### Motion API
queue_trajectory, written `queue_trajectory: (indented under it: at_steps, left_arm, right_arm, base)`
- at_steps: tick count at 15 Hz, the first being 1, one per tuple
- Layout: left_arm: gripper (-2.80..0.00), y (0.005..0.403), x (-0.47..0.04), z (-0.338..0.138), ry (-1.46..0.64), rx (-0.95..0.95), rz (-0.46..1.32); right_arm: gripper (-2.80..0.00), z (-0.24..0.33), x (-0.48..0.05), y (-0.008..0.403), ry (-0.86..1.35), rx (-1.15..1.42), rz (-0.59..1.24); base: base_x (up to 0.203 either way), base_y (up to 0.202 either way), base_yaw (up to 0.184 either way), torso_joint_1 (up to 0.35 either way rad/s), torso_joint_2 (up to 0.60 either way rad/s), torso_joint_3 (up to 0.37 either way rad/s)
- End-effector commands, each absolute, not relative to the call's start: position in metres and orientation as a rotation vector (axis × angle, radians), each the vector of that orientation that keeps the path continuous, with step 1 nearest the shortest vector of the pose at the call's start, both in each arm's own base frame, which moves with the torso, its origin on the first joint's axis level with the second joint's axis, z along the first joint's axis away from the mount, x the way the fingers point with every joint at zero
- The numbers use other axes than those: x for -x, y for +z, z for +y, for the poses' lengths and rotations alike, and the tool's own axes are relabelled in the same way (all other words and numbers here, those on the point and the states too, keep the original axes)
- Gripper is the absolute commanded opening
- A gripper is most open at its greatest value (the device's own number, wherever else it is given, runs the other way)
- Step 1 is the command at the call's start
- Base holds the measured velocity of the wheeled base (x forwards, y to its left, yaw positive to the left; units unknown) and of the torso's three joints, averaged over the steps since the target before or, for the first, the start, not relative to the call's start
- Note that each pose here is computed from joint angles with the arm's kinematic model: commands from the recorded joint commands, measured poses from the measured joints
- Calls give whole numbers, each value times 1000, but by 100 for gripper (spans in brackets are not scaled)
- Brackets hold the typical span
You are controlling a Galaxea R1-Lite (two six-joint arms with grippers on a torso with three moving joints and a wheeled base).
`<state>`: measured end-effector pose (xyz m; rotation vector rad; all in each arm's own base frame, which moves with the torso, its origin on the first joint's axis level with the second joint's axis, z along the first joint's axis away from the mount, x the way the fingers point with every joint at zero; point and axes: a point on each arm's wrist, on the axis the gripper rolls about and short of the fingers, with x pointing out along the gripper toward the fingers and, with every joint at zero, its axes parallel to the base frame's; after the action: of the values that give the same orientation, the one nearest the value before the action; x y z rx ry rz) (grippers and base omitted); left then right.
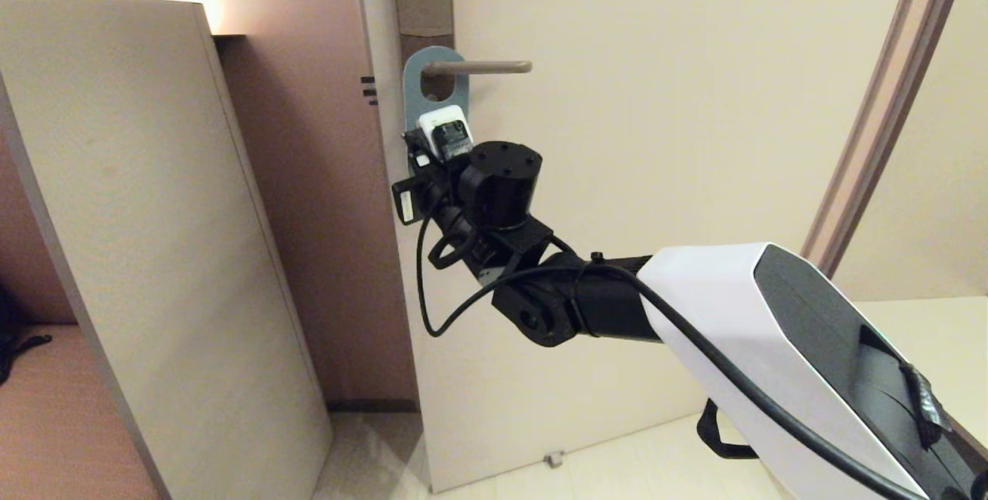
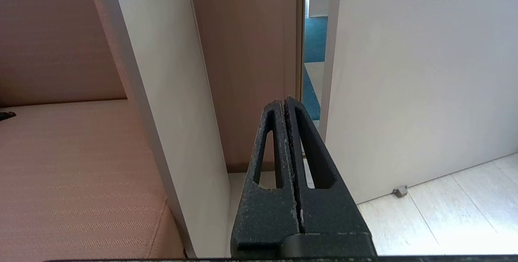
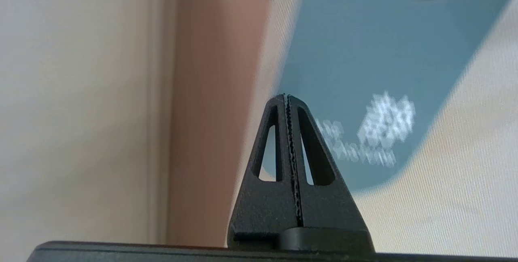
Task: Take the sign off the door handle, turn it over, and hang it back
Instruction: Hang the sign back with the other side facing out
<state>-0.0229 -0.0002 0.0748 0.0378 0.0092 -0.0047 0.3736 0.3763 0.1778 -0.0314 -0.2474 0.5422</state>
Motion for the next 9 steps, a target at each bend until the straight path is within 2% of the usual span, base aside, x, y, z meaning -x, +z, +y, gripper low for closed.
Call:
queue_trajectory:
  at_steps: [1,9]
  left_arm:
    - [-280,75,23,0,-5,-38,9]
    - [-280,74,23,0,-6,-38,11]
  right_arm:
    - [-280,375,-382,163,533,46,-226]
    - [-280,359,-399,156,488,60,-213]
  base:
    - [0,0,0,0,0,0]
    - [0,0,0,0,0,0]
